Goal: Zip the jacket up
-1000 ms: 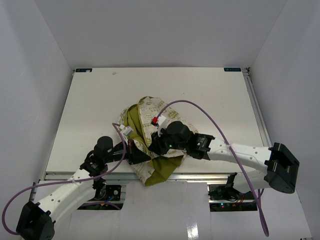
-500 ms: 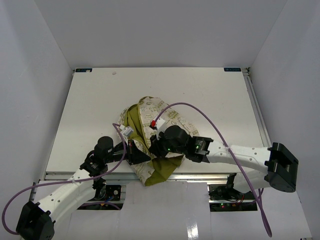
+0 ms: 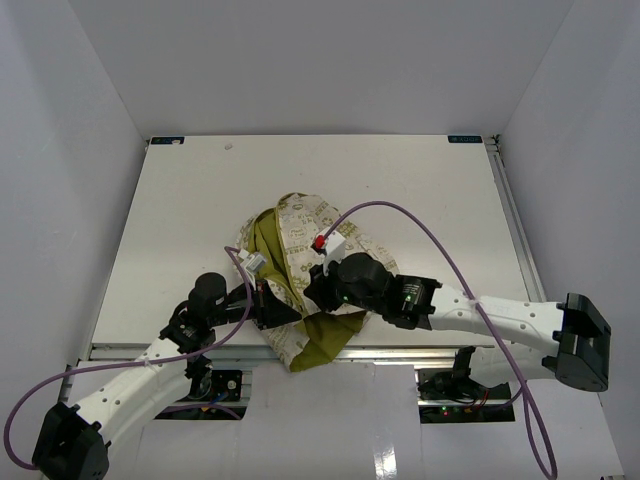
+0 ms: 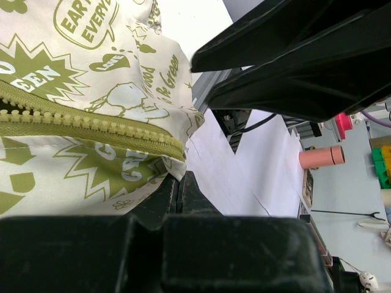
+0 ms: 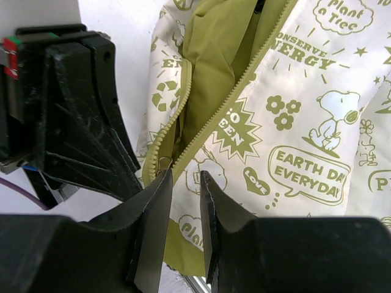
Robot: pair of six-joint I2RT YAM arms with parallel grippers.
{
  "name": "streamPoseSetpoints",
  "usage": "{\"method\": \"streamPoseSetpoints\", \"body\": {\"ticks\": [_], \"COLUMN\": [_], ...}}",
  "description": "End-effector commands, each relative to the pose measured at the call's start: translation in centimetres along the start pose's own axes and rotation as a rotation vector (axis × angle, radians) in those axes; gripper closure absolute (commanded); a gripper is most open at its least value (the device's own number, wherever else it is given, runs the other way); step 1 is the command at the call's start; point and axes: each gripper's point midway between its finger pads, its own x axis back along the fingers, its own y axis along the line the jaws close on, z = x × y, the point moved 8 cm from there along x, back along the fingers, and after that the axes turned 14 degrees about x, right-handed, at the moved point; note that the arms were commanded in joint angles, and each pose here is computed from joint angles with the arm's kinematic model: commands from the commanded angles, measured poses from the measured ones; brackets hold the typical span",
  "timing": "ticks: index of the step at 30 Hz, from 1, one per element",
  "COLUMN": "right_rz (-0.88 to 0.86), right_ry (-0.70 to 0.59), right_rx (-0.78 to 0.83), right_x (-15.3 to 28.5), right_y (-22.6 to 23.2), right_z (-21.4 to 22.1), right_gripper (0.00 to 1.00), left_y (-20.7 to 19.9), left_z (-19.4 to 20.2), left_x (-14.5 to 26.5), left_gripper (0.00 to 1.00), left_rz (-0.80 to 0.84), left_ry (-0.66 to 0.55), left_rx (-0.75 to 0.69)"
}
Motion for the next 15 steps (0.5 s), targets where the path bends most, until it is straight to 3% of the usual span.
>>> {"method": "streamPoseSetpoints", "body": {"ticks": [1, 15], "right_rz": [-0.025, -0.064], "right_ry": [-0.037, 0.011], "right_rx": [-0.007, 0.024], "right_x": [0.6, -0.3], "right_y": [0.5, 2.5], "right_z": [-0.4, -0.1], "right_gripper": [0.69, 0.69], "left_y": [-0.4, -0.4], "left_z": [-0.4, -0.4], "left_x": [0.0, 0.0], "left_gripper": [1.00, 1.00], "left_rz": [0.011, 0.009], "left_ry": [-0.016, -0.016], "left_rx": [-0.029, -0.029]}}
